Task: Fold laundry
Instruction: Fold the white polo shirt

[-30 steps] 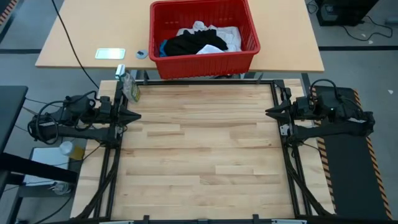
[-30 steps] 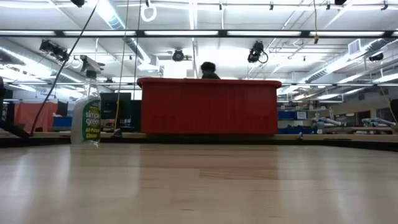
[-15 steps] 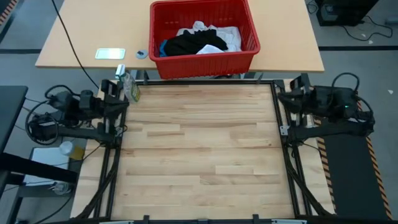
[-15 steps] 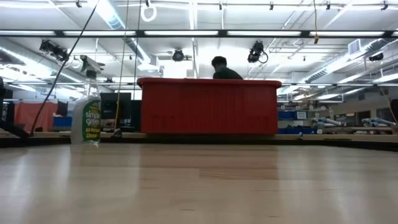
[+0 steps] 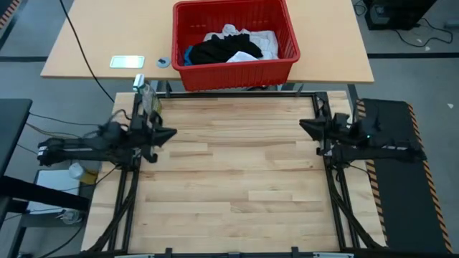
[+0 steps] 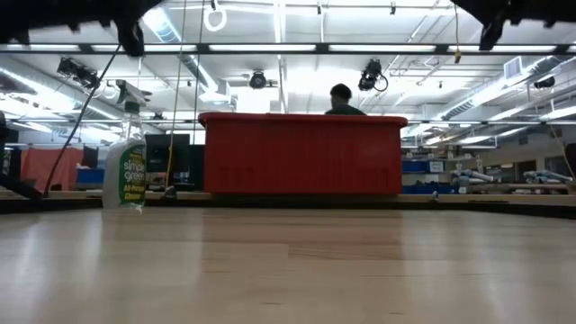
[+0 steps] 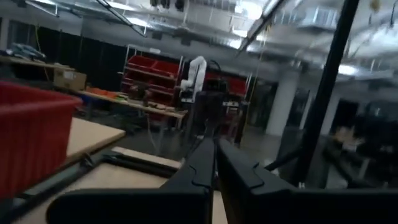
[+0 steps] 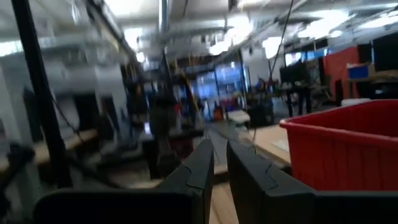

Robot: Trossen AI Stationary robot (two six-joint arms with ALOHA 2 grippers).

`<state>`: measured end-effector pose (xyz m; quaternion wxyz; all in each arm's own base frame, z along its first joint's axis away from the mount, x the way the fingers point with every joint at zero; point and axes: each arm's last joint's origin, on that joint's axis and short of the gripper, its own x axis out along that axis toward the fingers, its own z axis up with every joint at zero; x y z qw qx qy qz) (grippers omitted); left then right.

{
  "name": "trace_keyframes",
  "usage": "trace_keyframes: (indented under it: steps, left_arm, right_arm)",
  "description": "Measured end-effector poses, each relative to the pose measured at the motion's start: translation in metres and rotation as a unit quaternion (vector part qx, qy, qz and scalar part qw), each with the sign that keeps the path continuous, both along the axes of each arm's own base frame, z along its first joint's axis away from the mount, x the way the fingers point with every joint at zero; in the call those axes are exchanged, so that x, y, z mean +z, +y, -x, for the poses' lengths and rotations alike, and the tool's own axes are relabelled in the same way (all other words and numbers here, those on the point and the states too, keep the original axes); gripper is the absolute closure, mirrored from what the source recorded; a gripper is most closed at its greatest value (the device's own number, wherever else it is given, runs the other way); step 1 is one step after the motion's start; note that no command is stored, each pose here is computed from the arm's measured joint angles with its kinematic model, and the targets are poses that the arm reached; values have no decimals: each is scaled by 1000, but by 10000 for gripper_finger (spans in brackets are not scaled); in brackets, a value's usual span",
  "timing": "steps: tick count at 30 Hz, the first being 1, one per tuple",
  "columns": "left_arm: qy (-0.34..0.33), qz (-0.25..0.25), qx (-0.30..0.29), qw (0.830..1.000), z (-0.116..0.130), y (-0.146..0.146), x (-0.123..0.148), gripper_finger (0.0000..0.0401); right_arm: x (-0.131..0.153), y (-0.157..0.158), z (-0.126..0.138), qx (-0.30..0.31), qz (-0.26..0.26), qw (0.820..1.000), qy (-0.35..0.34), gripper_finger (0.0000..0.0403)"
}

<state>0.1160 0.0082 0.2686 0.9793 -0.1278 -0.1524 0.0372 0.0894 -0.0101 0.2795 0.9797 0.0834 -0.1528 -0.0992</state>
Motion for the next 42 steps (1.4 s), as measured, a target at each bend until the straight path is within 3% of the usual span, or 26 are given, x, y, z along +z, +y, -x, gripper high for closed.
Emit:
trace_keyframes:
  steps: [8,19,28,35,42]
  left_arm:
    - [-57,61,-28,996,2,-1,-63,378]
    - [32,69,-23,997,-3,0,-80,378]
    - [99,65,-17,993,-5,0,-93,378]
    - [52,108,-30,992,-4,0,-84,378]
    - [17,106,-9,994,-4,2,-61,378]
  right_arm:
    - [-49,0,7,19,-58,997,-52,347]
    - [-88,-1,-3,18,-103,994,-20,347]
    - [-89,-1,-4,13,-96,995,-9,347]
    - [-83,-3,-1,-5,-106,993,-51,347]
    - [-64,-4,6,-28,-88,990,-110,347]
